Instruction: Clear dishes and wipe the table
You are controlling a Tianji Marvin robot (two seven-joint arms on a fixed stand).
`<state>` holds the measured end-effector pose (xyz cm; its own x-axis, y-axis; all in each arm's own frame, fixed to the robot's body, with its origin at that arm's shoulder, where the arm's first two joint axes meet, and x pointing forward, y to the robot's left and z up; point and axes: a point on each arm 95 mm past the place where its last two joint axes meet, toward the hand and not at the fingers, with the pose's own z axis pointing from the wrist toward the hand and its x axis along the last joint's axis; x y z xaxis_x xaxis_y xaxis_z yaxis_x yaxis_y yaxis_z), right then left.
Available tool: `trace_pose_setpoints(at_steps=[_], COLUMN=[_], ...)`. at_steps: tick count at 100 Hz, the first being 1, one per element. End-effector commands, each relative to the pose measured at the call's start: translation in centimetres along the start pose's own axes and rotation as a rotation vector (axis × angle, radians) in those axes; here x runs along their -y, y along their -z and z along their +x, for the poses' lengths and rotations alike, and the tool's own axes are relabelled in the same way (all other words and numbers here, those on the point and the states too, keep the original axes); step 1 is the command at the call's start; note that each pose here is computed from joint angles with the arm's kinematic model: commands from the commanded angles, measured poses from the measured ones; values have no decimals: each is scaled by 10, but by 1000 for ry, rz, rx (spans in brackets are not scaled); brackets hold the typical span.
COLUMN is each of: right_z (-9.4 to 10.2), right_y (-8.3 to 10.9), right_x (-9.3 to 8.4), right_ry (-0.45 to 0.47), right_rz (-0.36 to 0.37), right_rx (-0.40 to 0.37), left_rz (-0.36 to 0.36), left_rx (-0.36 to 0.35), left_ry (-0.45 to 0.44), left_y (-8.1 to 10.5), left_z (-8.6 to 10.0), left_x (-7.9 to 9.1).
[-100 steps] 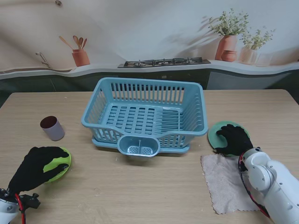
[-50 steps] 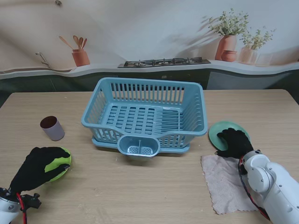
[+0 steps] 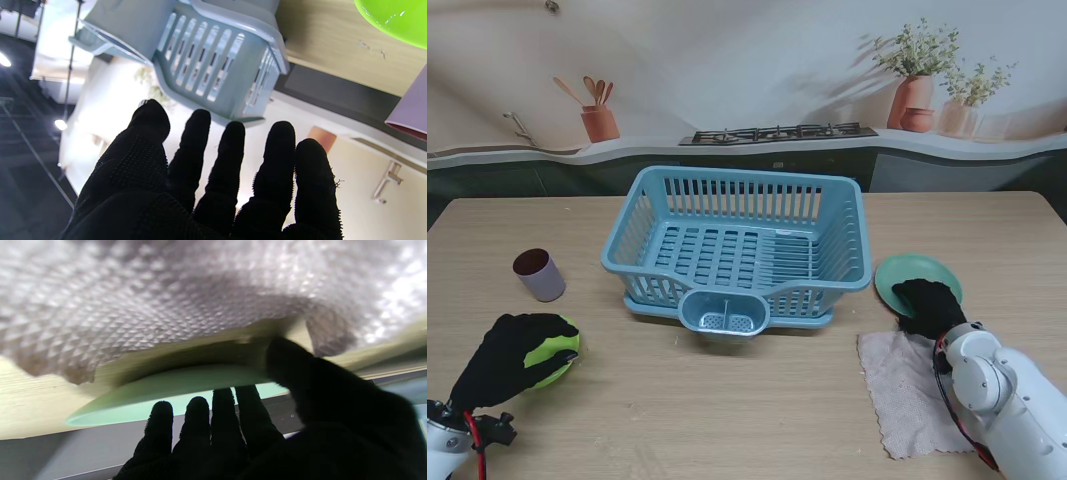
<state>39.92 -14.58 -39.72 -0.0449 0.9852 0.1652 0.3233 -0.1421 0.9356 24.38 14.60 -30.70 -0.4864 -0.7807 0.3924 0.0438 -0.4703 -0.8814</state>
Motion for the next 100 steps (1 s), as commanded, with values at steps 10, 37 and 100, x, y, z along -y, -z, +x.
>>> trace_pose_setpoints(at_steps=[10,37,100], right_z=[-1,0,10], right_y=[4,3,16], right_x=[13,2,-42], right_ry=[-9,-1,8], right_rz=[24,-61,-277], right_rx=[2,-40,-183], left_rz=[-13,-13,-12], left_rx=[-2,-1,-3], left_ry=[1,2,2], left_y=[-2,-2,-2], left_z=[1,1,1], left_x=[-1,-1,-1])
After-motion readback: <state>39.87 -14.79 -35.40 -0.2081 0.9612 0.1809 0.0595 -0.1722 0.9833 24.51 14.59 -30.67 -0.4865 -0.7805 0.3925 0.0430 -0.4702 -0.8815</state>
